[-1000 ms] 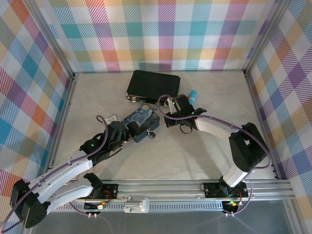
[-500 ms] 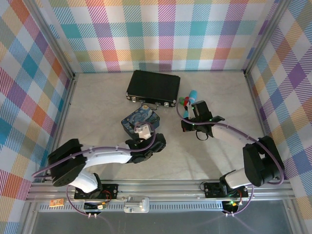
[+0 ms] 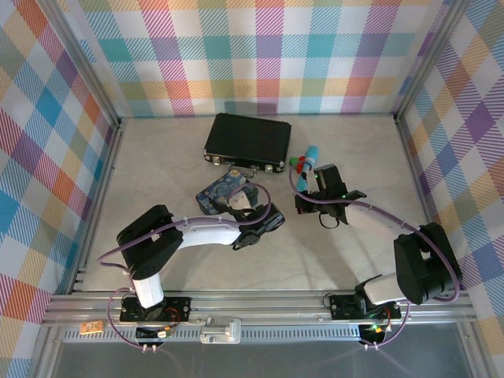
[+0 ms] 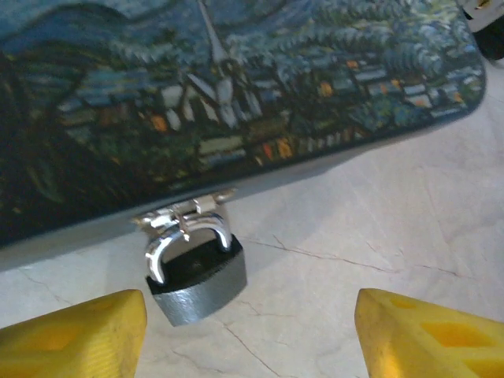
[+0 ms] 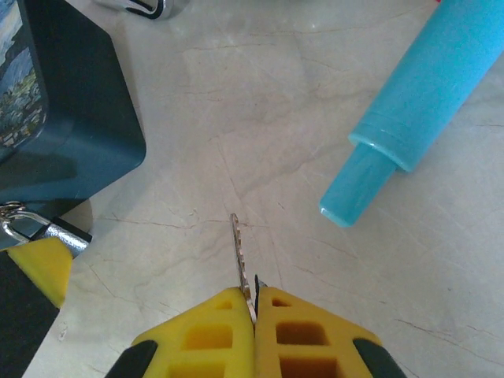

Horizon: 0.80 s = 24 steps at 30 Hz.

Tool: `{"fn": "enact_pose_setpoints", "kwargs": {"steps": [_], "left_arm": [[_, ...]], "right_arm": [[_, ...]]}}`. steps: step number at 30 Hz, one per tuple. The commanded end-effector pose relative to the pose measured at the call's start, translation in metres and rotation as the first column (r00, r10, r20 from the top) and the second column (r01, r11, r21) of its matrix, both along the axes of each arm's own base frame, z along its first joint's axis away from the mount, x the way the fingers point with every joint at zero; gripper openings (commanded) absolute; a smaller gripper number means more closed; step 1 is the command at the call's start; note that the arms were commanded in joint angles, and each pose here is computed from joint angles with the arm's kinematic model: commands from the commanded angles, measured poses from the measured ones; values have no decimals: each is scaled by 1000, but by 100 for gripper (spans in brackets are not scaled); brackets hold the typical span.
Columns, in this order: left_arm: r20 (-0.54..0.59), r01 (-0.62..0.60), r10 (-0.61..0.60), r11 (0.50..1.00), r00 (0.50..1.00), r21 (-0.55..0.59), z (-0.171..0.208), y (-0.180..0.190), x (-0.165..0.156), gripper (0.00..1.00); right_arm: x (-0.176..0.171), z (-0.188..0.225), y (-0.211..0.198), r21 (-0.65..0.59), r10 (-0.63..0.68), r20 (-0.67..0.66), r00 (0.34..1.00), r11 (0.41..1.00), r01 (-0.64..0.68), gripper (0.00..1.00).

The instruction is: Unlock a padlock with a key

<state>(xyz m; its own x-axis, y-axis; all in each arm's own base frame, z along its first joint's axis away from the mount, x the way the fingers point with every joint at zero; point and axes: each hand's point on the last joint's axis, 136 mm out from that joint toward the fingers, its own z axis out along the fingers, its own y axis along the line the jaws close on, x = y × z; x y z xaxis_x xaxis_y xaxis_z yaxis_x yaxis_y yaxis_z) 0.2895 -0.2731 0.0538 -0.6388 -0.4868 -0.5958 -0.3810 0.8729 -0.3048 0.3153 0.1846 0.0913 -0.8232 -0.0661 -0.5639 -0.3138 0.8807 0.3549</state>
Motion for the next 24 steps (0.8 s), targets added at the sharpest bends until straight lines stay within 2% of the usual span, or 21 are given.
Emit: {"fn": "enact_pose_setpoints", "kwargs": {"steps": [1,10,15,20,24], "left_arm": [[-24,-47,49,994,999,94,-8,23,0,70],[-13,-50,51,992,999,118,-24,20,26,63],[-8,-65,67,988,998,137,-31,24,37,56],[-19,-54,57,988,998,145,-40,30,38,34],[-12,-57,59,992,998,112,-41,30,36,25]], "right_arm": [[2,6,2,34,6,26,1000,999,-7,0],[4,6,4,48,16,23,1000,999,-17,0],[5,6,3,53,14,23,1000,998,-15,0],[5,3,5,59,22,13,1000,998,-23,0],[6,3,6,65,25,6,1000,998,-26,0]]}}
